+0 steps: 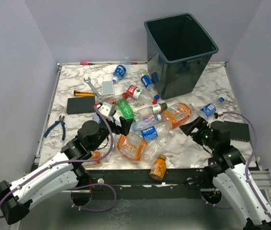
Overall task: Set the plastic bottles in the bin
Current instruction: Pick up the plastic bottle at the center of the board.
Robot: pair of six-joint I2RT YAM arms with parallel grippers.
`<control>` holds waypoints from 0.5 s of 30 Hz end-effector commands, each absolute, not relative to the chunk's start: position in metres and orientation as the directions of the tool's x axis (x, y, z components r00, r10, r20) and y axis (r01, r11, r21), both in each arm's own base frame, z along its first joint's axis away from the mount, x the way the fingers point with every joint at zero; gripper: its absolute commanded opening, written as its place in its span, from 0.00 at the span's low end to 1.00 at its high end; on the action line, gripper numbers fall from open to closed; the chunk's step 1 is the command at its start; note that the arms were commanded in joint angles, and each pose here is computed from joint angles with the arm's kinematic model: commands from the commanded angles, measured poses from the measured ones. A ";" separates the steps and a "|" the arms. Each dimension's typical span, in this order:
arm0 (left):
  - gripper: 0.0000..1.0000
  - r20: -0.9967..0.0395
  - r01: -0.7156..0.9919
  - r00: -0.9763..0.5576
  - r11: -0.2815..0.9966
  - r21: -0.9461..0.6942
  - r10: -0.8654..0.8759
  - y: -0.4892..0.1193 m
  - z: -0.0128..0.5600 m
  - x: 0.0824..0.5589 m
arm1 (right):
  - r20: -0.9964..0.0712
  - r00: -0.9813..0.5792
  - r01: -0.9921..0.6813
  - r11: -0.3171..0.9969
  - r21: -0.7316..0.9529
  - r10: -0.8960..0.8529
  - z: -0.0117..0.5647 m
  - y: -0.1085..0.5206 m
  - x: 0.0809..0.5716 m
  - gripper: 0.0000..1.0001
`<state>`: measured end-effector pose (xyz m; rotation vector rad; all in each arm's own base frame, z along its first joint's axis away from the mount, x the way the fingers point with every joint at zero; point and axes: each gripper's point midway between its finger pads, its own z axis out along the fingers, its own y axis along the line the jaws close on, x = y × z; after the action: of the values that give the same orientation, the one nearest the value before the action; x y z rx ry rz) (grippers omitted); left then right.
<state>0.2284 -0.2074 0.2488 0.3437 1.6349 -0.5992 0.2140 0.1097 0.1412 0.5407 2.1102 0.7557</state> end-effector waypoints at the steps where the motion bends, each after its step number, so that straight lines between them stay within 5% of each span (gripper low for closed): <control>1: 0.99 -0.973 0.553 -0.198 0.806 -0.211 -0.119 -0.216 0.248 0.229 | -0.549 -0.394 0.258 0.661 0.704 0.738 0.152 0.082 0.236 0.87; 7: 0.99 -0.975 0.541 -0.179 0.814 -0.212 -0.134 -0.208 0.247 0.226 | -0.649 -0.247 0.517 0.664 0.540 0.720 0.152 0.026 0.270 0.89; 15: 0.99 -0.965 0.560 -0.165 0.786 -0.262 -0.204 -0.205 0.259 0.217 | -0.591 -0.106 0.705 0.480 0.523 0.800 0.123 -0.049 0.308 0.88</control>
<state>0.2219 -0.2029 0.2570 0.2972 1.6151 -0.6479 0.2896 -0.0115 0.1216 1.1485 1.9501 0.1959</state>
